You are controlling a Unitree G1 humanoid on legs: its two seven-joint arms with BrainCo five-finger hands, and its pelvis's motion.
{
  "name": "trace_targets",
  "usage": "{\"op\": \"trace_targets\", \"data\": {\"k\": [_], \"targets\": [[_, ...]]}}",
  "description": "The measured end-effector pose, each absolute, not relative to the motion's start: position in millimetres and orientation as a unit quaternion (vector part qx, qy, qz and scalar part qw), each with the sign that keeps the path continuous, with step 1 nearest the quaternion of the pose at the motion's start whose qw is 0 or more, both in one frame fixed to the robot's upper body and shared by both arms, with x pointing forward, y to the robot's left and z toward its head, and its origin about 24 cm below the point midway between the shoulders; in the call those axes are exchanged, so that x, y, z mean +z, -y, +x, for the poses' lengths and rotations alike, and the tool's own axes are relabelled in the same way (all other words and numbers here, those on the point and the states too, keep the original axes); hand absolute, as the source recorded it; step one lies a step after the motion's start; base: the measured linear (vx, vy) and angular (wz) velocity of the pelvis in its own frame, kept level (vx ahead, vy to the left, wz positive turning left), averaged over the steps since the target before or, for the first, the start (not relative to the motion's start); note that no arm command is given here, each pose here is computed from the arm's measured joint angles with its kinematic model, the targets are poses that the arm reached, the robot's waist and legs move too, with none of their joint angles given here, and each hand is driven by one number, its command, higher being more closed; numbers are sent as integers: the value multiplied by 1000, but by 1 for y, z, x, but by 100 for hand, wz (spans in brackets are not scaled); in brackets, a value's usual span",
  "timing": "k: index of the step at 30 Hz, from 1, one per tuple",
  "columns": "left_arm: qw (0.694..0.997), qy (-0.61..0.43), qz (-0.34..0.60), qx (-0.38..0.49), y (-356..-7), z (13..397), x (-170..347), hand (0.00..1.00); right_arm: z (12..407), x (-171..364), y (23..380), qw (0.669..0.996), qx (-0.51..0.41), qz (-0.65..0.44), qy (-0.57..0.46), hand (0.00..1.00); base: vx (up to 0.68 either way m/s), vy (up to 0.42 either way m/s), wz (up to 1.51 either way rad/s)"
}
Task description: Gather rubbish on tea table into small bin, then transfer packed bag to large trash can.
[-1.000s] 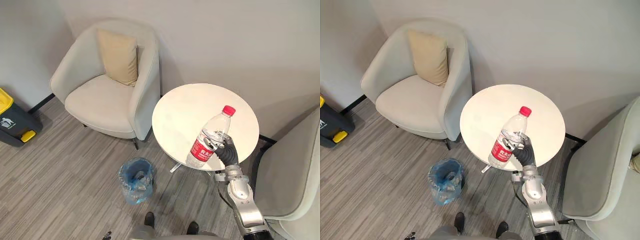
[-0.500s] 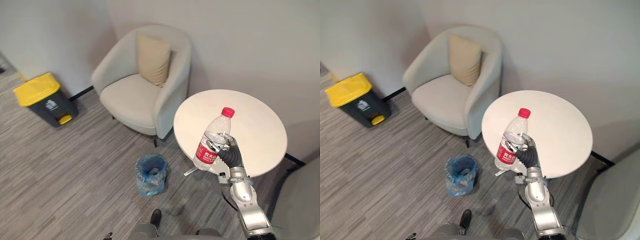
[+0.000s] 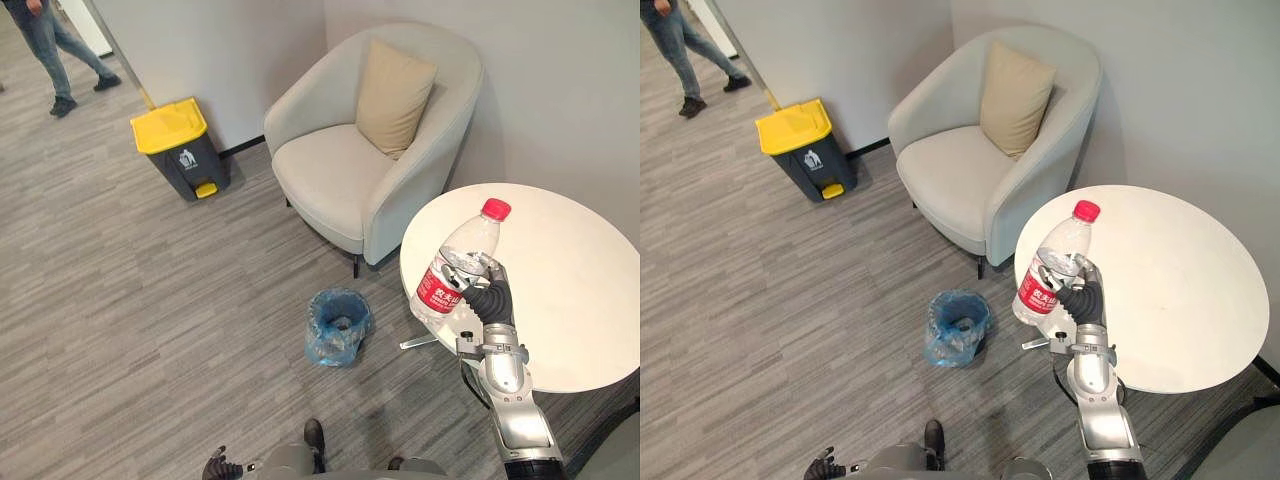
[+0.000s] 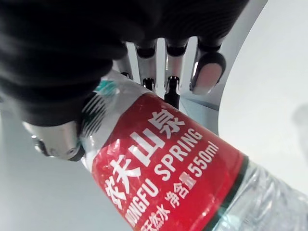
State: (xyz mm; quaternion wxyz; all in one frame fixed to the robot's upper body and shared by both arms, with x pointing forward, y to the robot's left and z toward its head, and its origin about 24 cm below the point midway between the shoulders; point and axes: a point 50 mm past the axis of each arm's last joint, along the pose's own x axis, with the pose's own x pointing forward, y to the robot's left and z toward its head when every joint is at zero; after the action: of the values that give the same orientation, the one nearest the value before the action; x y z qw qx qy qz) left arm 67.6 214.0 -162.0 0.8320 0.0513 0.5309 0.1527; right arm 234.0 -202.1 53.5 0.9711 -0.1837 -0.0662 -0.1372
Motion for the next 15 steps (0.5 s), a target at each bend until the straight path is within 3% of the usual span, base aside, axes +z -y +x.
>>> {"op": "trace_targets", "data": {"k": [15], "targets": [[833,-531,74,135,-214,69,-162,0,234,30,190,979,-114,-170,13,100,-10,24,-8]]}}
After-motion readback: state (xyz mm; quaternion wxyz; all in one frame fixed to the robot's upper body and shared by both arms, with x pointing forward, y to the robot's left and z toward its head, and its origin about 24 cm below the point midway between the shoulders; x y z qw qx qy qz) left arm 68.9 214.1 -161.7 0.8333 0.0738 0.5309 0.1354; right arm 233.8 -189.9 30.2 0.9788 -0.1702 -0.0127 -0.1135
